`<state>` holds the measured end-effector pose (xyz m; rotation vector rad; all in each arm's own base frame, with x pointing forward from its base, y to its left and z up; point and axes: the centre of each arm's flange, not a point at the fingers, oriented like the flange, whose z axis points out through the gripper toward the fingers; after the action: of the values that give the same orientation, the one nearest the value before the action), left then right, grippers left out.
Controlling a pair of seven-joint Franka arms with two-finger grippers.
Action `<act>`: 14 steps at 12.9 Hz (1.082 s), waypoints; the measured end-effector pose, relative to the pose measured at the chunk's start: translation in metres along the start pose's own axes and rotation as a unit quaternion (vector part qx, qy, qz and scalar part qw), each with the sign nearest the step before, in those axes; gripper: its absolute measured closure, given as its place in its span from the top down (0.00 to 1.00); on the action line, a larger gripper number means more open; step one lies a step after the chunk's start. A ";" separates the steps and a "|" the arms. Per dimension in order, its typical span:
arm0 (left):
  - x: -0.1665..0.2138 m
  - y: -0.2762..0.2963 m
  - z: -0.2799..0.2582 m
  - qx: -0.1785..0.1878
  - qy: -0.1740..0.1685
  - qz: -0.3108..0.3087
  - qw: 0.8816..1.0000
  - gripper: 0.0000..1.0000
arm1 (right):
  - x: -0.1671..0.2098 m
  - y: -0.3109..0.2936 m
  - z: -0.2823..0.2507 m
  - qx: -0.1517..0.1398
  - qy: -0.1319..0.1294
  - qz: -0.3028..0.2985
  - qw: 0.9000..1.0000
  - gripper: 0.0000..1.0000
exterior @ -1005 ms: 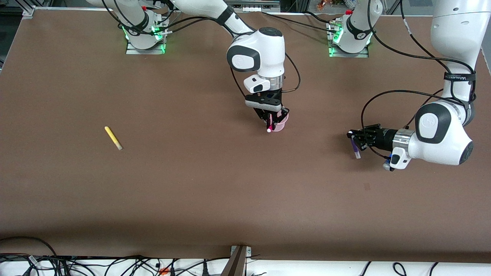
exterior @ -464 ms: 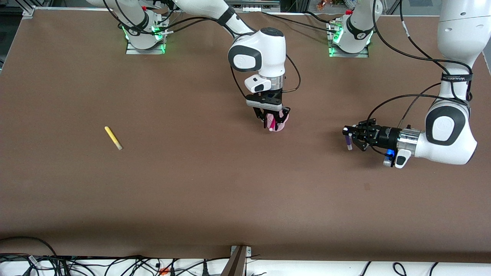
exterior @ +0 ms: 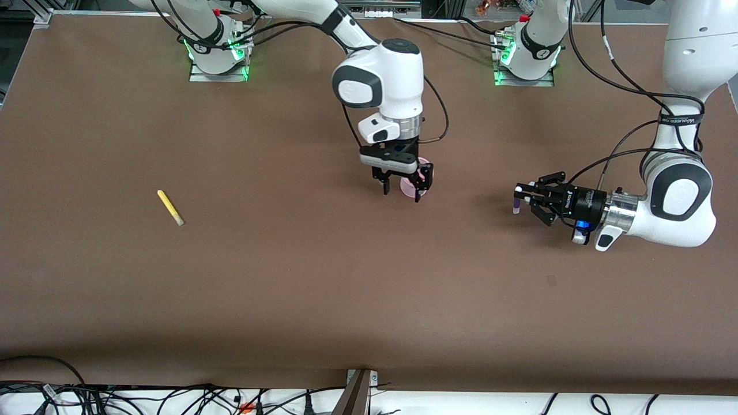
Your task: Organize pens into pink holder with both arms
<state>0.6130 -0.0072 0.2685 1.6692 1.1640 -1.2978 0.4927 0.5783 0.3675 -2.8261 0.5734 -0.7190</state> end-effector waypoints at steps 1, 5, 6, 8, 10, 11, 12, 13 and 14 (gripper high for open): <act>0.004 -0.001 0.004 -0.002 -0.025 -0.006 1.000 0.19 | 0.032 0.008 -0.015 -0.010 -0.030 -0.007 0.999 0.86; 0.028 -0.005 0.045 -0.003 -0.118 -0.038 0.992 0.19 | 0.174 0.085 -0.068 -0.039 -0.158 -0.088 0.983 0.86; 0.028 -0.004 0.058 -0.001 -0.132 -0.053 0.990 0.19 | 0.209 0.114 -0.074 -0.046 -0.182 -0.113 0.976 0.86; 0.015 0.008 0.085 0.007 -0.148 -0.075 0.986 0.19 | 0.267 0.175 -0.077 -0.058 -0.218 -0.162 0.961 0.86; -0.007 0.020 0.112 0.000 -0.135 -0.087 0.987 0.19 | 0.307 0.231 -0.075 -0.075 -0.249 -0.213 0.942 0.86; -0.017 0.022 0.124 -0.003 -0.124 -0.090 0.988 0.19 | 0.320 0.254 -0.072 -0.082 -0.262 -0.233 0.933 0.86; -0.023 0.021 0.135 -0.007 -0.115 -0.095 0.989 0.19 | 0.330 0.275 -0.068 -0.088 -0.272 -0.249 0.925 0.86; -0.024 0.017 0.146 -0.012 -0.107 -0.100 0.989 0.19 | 0.337 0.295 -0.061 -0.093 -0.281 -0.262 0.919 0.86; -0.023 0.013 0.159 -0.019 -0.101 -0.106 0.989 0.19 | 0.343 0.316 -0.053 -0.097 -0.290 -0.272 0.912 0.86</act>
<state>0.5709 -0.1614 0.2524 1.3782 1.2593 -1.5280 0.6420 0.1475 0.4791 -3.1749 -0.2663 0.1609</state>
